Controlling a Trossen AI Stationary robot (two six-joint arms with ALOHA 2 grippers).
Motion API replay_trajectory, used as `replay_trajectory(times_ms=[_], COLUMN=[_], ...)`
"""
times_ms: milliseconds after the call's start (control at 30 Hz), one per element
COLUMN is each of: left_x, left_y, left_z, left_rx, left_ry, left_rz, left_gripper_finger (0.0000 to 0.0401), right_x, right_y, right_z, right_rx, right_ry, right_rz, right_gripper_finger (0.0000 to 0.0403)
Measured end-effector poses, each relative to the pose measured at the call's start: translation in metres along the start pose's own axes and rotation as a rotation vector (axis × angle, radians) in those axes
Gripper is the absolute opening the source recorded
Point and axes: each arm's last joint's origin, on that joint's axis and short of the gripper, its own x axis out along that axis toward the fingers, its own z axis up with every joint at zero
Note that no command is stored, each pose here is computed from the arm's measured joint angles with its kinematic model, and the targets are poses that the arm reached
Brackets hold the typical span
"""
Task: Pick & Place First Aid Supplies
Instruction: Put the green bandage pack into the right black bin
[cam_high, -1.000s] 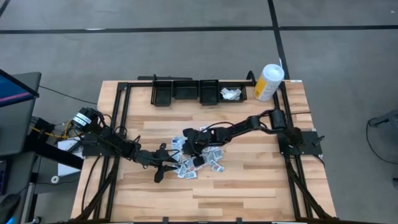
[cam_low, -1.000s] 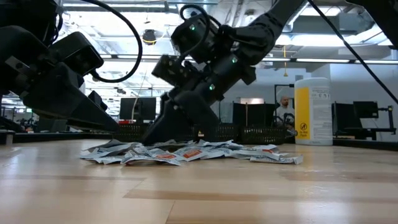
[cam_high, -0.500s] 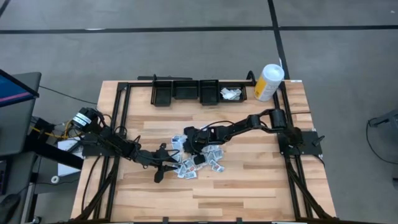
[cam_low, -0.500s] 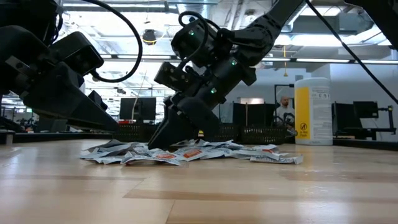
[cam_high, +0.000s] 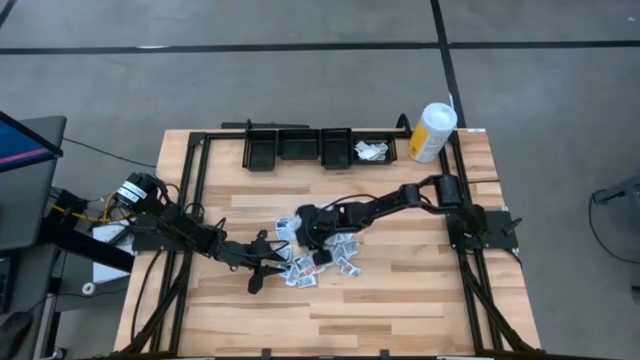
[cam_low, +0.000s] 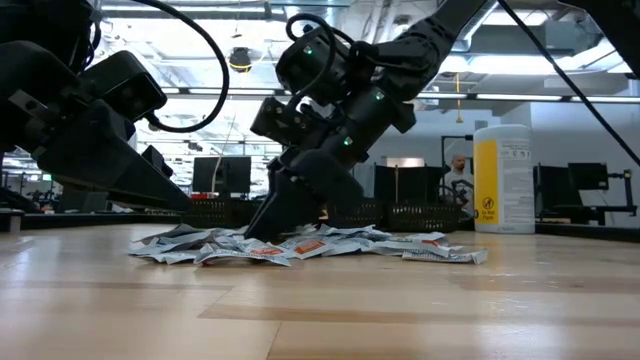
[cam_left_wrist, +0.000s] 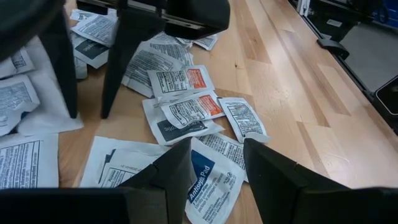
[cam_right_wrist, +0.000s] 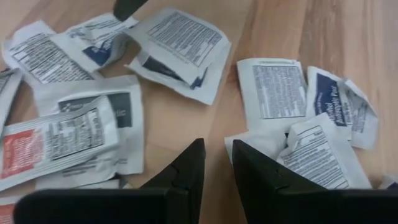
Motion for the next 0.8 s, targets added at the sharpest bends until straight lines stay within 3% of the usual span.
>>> replay_trajectory(times_ms=[800], left_x=[0.0], left_y=[0.0], left_z=[0.0], left_rx=[0.0], left_ry=[0.0], left_rz=[0.001], left_gripper_finger=[0.0149], right_x=[-0.015], right_y=[0.012], right_z=[0.013], right_rx=[-0.042], right_ry=[-0.023], right_rz=[0.005], right_gripper_finger=[0.0079])
